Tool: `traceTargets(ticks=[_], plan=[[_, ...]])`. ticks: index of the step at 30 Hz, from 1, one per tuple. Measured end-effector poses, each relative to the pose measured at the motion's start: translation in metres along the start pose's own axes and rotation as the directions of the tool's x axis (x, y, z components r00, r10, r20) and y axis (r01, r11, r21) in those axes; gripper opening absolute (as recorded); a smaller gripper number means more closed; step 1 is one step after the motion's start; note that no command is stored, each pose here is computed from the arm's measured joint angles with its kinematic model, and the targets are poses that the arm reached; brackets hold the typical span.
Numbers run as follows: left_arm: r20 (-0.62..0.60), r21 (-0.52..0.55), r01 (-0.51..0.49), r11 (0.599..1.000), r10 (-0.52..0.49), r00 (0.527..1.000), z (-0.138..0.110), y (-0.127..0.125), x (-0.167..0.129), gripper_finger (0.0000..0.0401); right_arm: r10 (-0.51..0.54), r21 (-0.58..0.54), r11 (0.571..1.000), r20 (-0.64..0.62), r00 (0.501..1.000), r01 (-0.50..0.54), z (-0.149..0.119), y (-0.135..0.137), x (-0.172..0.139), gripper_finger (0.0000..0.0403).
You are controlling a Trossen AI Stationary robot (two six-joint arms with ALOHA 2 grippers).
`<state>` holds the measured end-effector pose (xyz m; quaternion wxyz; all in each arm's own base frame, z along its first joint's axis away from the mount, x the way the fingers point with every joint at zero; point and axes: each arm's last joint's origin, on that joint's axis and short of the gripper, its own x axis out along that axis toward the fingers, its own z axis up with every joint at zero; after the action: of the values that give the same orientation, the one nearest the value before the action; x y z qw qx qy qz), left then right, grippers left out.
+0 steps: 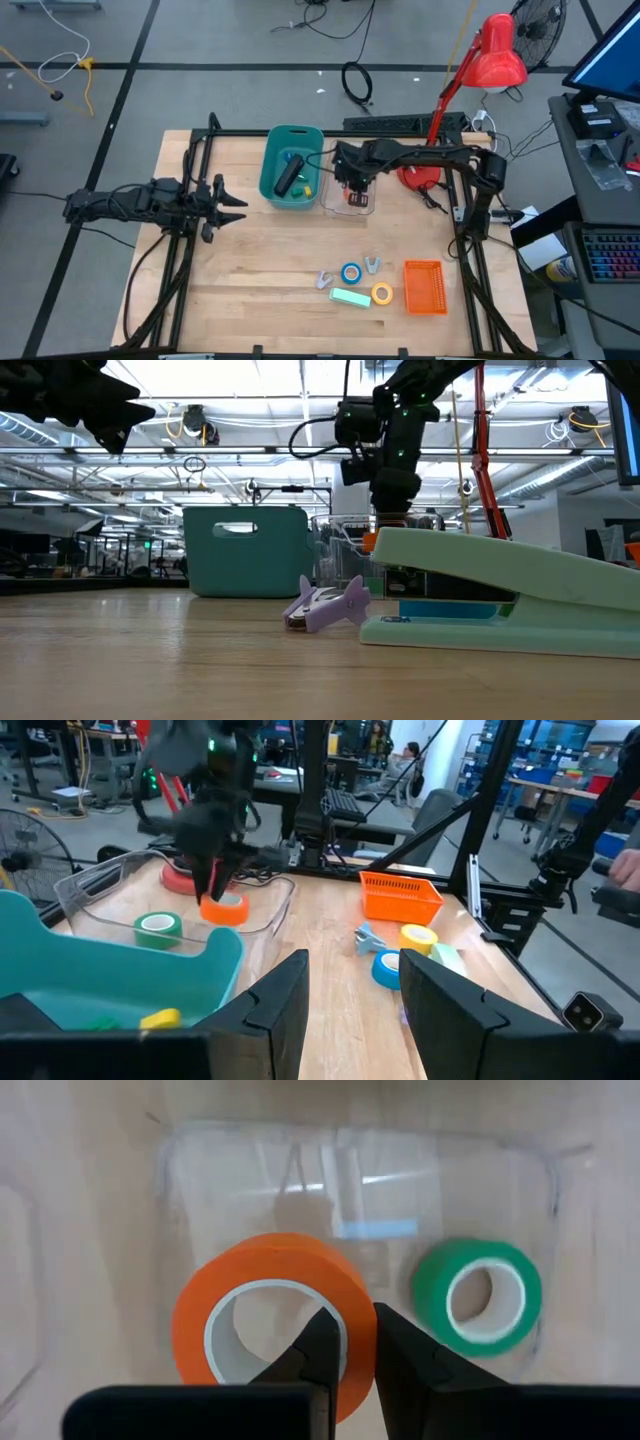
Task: Pick and place Stapler, Stapler remover, tape
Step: Put the orange tape into the transparent bin
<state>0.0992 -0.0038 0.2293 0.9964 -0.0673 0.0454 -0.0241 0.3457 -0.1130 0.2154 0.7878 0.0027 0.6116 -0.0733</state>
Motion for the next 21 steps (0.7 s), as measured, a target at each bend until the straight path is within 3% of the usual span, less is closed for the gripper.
traceTargets(ticks=[8, 21], plan=[[0.001, -0.006, -0.006, 1.0, 0.006, 1.0, 0.0, 0.0, 0.0, 0.0157, -0.004, -0.093, 0.996, -0.079, 0.997, -0.004, -0.003, 0.001, 0.016, 0.0033], [-0.001, -0.005, -0.008, 1.0, 0.008, 1.0, 0.0, 0.0, 0.0, 0.0157, -0.005, -0.207, 0.978, -0.07, 0.998, -0.01, -0.001, 0.001, 0.02, 0.0061]])
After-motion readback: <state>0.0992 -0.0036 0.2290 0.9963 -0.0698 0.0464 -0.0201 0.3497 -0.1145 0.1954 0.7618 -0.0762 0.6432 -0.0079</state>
